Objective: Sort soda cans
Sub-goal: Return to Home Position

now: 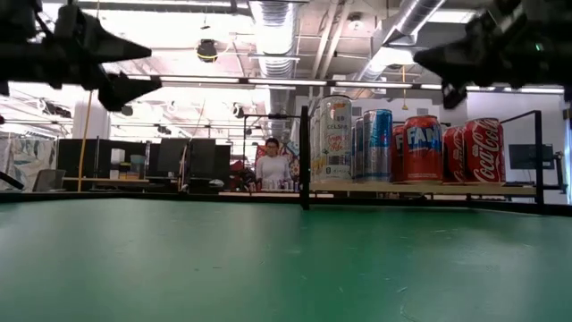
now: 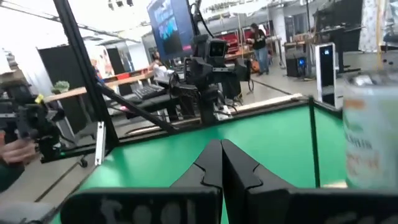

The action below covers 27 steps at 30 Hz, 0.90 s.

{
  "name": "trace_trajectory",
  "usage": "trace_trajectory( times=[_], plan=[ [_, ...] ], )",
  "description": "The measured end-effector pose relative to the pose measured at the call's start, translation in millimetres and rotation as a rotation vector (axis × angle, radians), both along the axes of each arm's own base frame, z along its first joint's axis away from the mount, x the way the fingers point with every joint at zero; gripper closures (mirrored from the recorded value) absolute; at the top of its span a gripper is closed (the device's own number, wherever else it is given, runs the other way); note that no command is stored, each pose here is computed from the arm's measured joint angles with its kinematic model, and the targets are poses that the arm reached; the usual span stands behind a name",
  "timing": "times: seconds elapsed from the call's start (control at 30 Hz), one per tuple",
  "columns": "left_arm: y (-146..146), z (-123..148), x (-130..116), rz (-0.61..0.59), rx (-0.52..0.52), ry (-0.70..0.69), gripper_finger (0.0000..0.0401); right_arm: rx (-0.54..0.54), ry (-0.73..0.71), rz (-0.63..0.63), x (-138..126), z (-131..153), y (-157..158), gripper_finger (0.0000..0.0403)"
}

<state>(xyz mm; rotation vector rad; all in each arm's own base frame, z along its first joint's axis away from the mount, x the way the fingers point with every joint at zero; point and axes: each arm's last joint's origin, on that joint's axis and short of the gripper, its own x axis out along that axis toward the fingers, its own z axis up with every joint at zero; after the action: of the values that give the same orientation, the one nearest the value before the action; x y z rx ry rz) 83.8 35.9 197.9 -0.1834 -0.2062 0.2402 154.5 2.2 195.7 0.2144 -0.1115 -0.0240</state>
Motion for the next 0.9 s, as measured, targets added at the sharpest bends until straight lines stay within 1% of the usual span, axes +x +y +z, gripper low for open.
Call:
trace_trajectory(
  times=[0.07, 0.1, 0.23, 0.3, 0.47, 0.57, 0.67, 0.73, 0.77, 0.9],
  plan=[
    [1, -13, 4, -0.013, -0.039, -0.001, 0.0009, 0.017, -0.008, -0.004, -6, -12, 0, 0.0382],
    [1, -18, 5, -0.018, -0.071, 0.024, 0.0009, 0.027, 0.003, -0.004, -8, -19, -1, 0.0382],
    [1, -23, 6, 0.028, -0.068, 0.080, 0.0009, 0.044, 0.067, -0.022, -10, -29, -1, 0.0382],
    [0, -24, 6, 0.037, -0.049, 0.094, 0.0009, 0.020, 0.084, -0.026, -10, -31, -1, 0.0382],
    [1, -30, 7, 0.119, -0.012, 0.173, 0.0009, -0.105, 0.126, -0.108, -8, -35, -7, 0.0382],
    [-1, -30, 9, 0.108, 0.032, 0.194, 0.0009, -0.192, 0.155, -0.151, -8, -37, -13, 0.0382],
    [-2, -31, 10, 0.106, 0.084, 0.220, 0.0009, -0.381, 0.194, -0.192, -9, -38, -18, 0.0379],
    [-2, -31, 10, 0.111, 0.105, 0.227, 0.0009, -0.464, 0.239, -0.198, -9, -42, -20, 0.0373],
    [-2, -31, 10, 0.111, 0.110, 0.229, 0.0009, -0.481, 0.250, -0.201, -9, -42, -21, 0.0370],
    [-2, -31, 10, 0.110, 0.110, 0.230, 0.0009, -0.485, 0.284, -0.203, -10, -46, -22, 0.0364]
  ],
)
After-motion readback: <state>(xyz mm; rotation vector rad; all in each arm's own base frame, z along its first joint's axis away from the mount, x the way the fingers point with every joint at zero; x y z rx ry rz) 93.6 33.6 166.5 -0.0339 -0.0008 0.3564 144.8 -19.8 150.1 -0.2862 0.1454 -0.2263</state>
